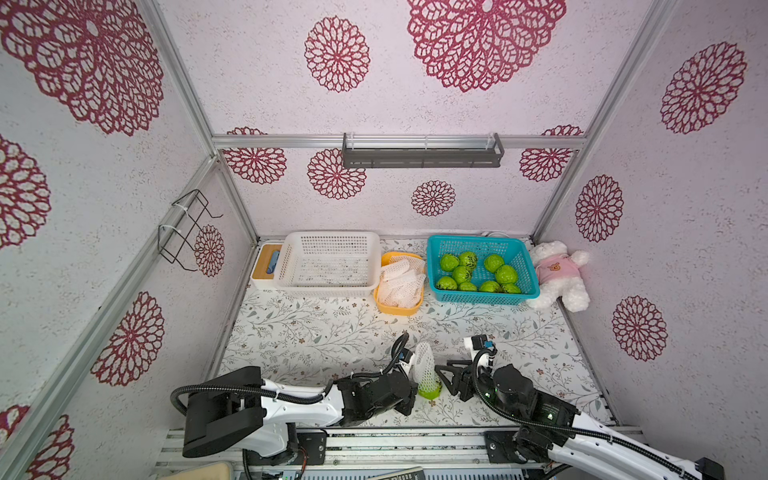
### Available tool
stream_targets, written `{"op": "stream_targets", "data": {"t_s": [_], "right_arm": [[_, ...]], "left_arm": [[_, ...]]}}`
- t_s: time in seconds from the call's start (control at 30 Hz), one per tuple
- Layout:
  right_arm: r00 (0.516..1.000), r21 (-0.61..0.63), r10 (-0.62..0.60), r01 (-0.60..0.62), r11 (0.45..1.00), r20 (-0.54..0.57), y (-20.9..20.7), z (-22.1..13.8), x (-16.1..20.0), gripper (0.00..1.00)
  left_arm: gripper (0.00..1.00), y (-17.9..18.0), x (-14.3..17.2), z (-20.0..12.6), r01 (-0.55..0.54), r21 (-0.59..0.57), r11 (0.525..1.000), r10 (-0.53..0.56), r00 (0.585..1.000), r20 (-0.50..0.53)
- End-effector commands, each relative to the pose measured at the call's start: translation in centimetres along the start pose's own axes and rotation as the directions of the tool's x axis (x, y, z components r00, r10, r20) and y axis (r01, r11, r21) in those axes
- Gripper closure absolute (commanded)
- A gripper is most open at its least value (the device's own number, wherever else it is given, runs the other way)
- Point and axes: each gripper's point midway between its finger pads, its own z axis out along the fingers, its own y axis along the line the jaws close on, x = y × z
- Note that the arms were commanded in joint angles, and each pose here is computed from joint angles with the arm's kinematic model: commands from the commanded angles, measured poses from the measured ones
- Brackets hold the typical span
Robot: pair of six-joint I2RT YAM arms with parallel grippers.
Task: Sleeve custard apples in foam nets
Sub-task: Put on the foam net on the custard apple.
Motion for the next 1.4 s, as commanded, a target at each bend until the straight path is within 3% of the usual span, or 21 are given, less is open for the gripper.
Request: {"op": "stream_targets", "data": {"t_s": [0.0,0.1,0.3,0.57,0.87,1.13,1.37], "right_arm": [[0.995,0.07,0.093,-0.096,0.993,0.043,-0.7,-0.3,-1.6,0.46],[0.988,0.108,0.153,-0.151,0.983,-0.009,-1.3,0.5,-0.9,0.48],[0.973,0.066,0.204,-0.198,0.978,-0.109,-0.3,2.0,0.6,0.48],[0.953,0.017,0.252,-0.253,0.967,-0.169,0.2,2.5,2.3,0.51],[0.945,0.07,0.269,-0.261,0.963,-0.183,-1.6,2.5,3.9,0.53],[0.946,0.086,0.271,-0.259,0.962,-0.18,-2.0,2.5,4.1,0.81],[0.948,0.107,0.271,-0.256,0.961,-0.169,-2.6,2.3,4.0,0.96]], "left_arm": [[1.0,-0.8,-0.1,0.0,-0.008,0.01,1.0,0.008,1.0,0.006],[1.0,-0.8,-0.1,0.0,-0.009,0.009,1.0,0.009,1.0,0.005],[1.0,-0.9,-0.1,0.0,-0.015,0.007,1.0,0.015,1.0,0.004],[1.0,-1.3,-0.1,0.6,-0.035,0.003,0.999,0.035,0.999,-0.013],[1.0,-1.3,-0.1,0.7,-0.035,-0.002,0.999,0.035,0.999,-0.018],[1.0,-1.5,-0.2,0.8,-0.043,-0.003,0.999,0.043,0.999,-0.02],[1.0,-1.6,0.0,0.9,-0.048,-0.006,0.999,0.048,0.999,-0.027]]}}
